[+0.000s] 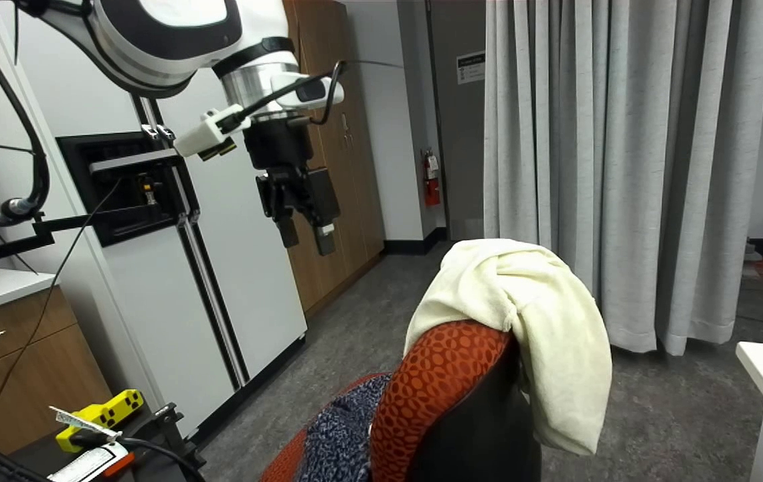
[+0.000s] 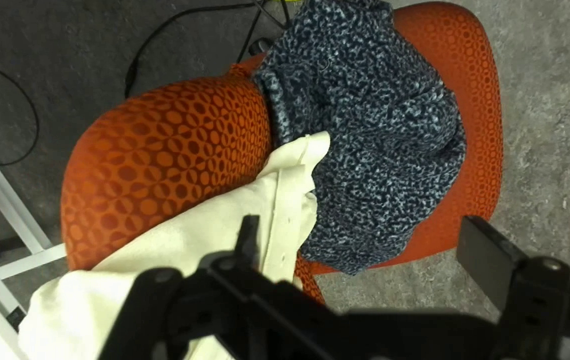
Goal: Get the cream object from the headrest and put on the seat of the chair
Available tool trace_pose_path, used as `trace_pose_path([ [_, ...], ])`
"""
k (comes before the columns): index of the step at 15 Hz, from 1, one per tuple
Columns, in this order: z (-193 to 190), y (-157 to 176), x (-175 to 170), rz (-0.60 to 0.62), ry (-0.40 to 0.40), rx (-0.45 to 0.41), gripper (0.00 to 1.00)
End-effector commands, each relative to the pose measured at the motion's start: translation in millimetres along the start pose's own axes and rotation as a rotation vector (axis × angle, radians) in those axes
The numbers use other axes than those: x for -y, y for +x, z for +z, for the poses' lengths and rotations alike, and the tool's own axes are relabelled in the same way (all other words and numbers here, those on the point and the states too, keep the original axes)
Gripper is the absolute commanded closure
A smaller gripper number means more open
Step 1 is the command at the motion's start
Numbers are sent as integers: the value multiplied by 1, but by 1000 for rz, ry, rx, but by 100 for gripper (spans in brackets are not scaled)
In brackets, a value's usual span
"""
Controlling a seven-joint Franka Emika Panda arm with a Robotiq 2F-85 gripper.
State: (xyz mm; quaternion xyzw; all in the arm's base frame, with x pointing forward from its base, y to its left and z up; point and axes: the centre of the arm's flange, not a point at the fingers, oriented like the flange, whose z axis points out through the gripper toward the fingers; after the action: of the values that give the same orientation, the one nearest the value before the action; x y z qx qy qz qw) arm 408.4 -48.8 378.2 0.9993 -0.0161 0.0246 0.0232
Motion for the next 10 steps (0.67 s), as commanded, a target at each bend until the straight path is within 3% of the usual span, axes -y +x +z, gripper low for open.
trace_pose_path([
  [1, -1, 20, -25, -1, -3, -54, 0],
  [2, -15, 53, -40, 8, -22, -56, 0],
  [3, -19, 63, -44, 0, -23, -85, 0],
  [4, -12, 24, -28, 20, -8, -56, 0],
  [10, -9, 28, -28, 19, -9, -48, 0],
])
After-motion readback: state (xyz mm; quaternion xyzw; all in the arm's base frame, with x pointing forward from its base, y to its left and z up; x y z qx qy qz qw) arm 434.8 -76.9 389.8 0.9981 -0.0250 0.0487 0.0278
